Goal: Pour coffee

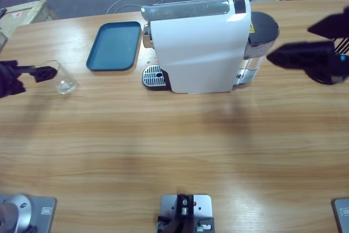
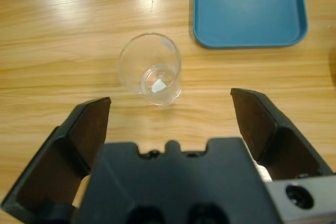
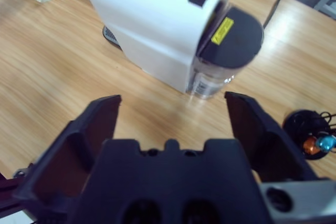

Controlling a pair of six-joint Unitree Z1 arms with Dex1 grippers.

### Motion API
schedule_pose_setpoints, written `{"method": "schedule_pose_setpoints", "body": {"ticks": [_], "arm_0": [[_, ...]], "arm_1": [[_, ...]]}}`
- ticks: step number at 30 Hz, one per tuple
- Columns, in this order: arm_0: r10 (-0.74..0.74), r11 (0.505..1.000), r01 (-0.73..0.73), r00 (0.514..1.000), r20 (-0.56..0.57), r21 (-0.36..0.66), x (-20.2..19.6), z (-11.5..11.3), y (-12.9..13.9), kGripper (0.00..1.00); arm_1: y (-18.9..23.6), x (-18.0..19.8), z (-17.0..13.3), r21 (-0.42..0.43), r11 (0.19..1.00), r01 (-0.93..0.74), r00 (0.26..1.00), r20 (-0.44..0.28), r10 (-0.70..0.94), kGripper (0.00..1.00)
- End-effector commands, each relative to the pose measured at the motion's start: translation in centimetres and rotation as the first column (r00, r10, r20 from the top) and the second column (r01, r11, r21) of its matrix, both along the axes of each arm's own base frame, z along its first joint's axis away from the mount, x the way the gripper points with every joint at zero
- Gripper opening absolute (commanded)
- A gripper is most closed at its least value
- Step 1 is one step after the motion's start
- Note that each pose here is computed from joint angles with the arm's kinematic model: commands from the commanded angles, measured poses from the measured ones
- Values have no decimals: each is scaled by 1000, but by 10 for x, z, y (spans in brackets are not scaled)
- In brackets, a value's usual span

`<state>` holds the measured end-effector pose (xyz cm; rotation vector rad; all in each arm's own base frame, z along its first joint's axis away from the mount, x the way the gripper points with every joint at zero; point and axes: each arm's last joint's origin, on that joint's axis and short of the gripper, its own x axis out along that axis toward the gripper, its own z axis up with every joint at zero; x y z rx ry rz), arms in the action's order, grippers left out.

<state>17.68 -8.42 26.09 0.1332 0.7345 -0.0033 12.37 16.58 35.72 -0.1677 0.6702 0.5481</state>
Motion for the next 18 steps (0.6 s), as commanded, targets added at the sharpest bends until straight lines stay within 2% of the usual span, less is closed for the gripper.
{"method": "schedule_pose_setpoints", "body": {"ticks": [1,6,13,18], "arm_0": [[88,993,-89,996,21,80,19,-24,-3,991],[119,988,-119,993,-1,96,28,-37,-3,991],[159,987,-159,987,-10,33,39,-64,9,991],[130,991,-130,991,-23,13,48,-82,6,991]], "arm_1": [[-9,-8,-15,-23,999,32,999,-26,-32,1000],[-12,-9,-29,-36,998,49,997,-52,-51,1000],[-11,-8,-32,-33,998,61,997,-52,-63,1000],[-10,-8,-29,-25,998,61,997,-49,-62,1000]]}}
